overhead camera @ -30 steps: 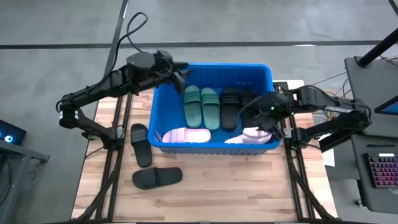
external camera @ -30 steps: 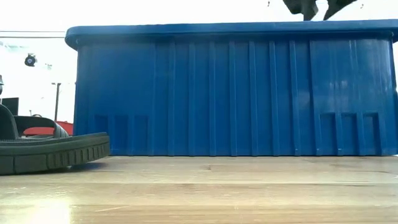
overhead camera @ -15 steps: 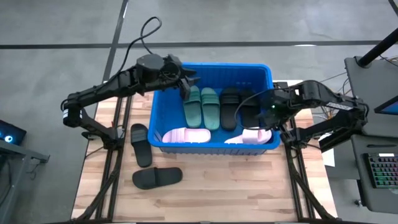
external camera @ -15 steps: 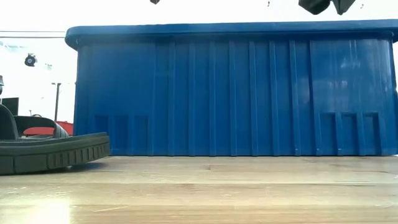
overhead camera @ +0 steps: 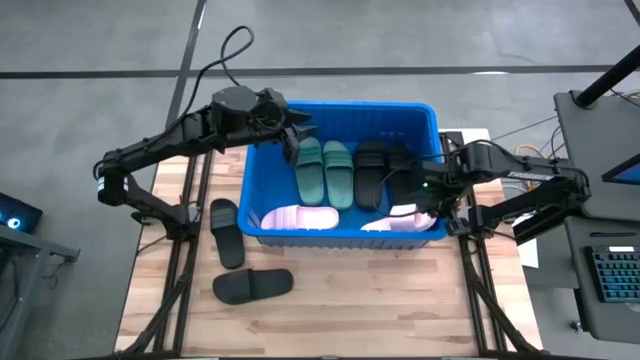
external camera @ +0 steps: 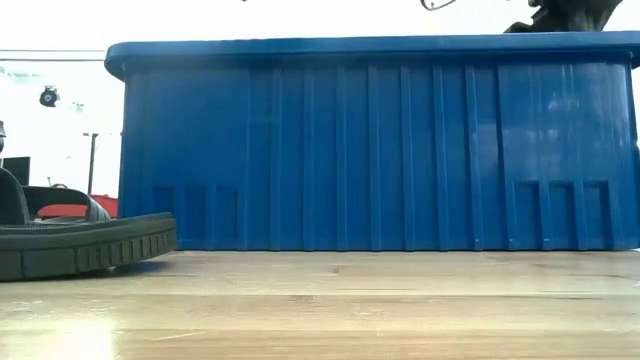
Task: Pick and place slides into bin
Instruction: Put the pink slide into the blue container
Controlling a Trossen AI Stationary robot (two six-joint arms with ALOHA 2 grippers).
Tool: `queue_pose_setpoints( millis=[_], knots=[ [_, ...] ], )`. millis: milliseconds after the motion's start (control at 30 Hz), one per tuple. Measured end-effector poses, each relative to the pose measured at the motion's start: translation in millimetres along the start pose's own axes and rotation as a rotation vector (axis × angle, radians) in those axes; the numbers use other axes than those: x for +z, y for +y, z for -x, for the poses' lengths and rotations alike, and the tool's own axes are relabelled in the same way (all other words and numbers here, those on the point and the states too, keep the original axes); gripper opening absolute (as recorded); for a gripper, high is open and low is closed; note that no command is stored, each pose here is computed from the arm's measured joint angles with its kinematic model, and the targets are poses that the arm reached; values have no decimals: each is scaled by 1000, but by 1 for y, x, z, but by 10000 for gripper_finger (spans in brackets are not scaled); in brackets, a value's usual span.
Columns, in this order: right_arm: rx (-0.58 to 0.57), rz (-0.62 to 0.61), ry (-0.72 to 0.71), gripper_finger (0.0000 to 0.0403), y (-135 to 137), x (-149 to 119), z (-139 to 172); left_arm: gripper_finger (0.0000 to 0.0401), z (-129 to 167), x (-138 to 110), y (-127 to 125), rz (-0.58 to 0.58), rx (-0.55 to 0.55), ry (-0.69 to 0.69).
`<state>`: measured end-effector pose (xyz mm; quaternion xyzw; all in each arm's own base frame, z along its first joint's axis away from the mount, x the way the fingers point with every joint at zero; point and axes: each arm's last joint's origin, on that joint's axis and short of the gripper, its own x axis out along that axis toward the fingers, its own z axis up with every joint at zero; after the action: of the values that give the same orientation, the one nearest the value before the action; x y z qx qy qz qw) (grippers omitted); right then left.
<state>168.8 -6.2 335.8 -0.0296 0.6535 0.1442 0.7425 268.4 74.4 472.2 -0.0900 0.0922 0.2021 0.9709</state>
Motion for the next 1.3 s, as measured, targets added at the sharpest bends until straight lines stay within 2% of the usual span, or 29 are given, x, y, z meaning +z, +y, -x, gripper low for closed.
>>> queue_pose_setpoints(
  millis=[333,667,867,1033,1300],
  knots=[
    [36,-13,89,8,-5,2,-22,157,16,7,1,-39,-4,-37],
    [61,18,188,8,-21,25,-61,157,21,7,3,-51,4,-35],
    [31,9,125,8,-23,30,-46,157,20,5,4,-55,8,-11],
    [-103,-38,112,8,-30,23,-31,157,21,2,4,-59,12,18],
    [-59,-51,156,8,-40,25,-45,157,28,5,5,-77,9,0]
  ],
)
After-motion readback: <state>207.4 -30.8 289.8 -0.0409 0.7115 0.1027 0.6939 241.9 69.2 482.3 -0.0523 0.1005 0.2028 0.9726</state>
